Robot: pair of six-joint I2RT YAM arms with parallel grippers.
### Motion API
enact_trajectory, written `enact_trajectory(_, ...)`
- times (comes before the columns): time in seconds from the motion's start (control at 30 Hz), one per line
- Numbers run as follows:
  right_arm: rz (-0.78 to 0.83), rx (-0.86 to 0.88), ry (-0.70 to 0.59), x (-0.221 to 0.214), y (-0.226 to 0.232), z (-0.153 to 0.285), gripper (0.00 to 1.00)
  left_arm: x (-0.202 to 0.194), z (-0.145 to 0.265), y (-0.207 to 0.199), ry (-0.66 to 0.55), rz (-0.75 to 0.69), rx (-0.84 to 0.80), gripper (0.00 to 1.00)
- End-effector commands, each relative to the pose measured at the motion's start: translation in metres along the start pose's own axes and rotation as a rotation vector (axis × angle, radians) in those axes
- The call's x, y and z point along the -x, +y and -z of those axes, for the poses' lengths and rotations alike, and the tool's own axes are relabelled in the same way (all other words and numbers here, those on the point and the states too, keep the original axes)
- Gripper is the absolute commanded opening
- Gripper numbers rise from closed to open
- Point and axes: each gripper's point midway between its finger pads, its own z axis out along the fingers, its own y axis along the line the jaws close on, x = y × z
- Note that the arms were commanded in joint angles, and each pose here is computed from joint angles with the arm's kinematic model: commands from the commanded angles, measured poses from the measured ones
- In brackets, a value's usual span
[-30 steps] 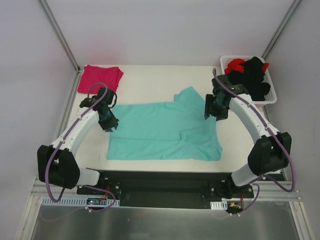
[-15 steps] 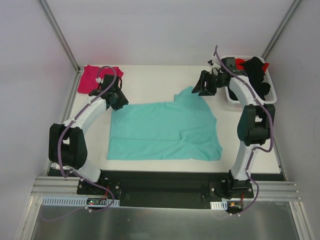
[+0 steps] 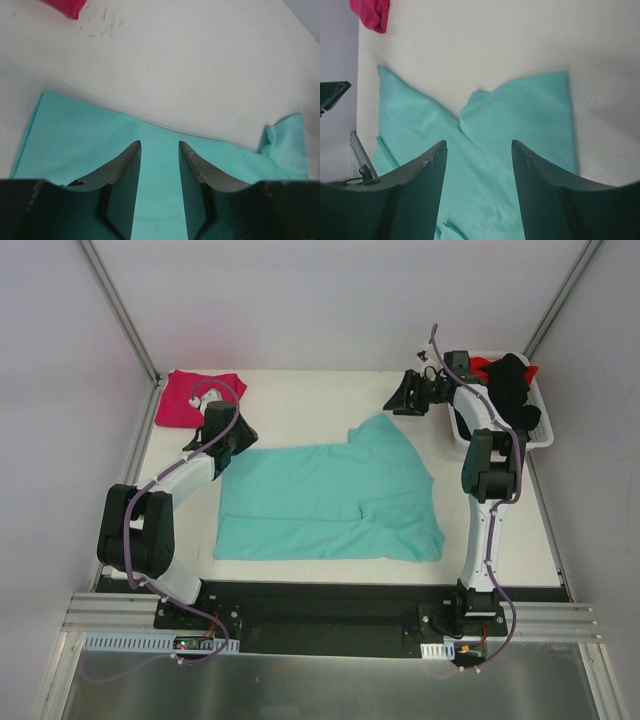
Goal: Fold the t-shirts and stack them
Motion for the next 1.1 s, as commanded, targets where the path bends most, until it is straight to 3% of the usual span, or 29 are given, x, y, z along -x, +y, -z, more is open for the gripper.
enact_trajectory(0.0,0.065,0.0,-0.04,0.017,-0.011,-0.007,0.58,0.028,-0.003,-0.007,-0.123,-0.011,-0.04,0.36)
enact_trajectory(0.2,0.044,-0.116,0.001,0.006,-0.039,-0.018,0.57,0.025,-0.011,-0.001,-0.128,-0.005,-0.019,0.36)
enact_trajectory(0.4,0.0,-0.153,-0.005,0.016,-0.032,-0.014,0.57,0.014,-0.016,0.002,-0.081,-0.009,-0.009,0.37)
enact_trajectory(0.67,-0.041,-0.169,0.04,-0.017,0.035,0.021,0.54,0.001,0.003,-0.01,0.123,0.016,0.032,0.37)
enact_trajectory(0.87,-0.075,-0.54,0.226,-0.095,0.035,0.06,0.53,-0.025,0.061,0.005,0.34,-0.018,0.198,0.34)
enact_trajectory(1.07,-0.024,-0.929,0.412,-0.191,0.007,0.1,0.56,-0.077,0.096,0.062,0.379,-0.025,0.368,0.29)
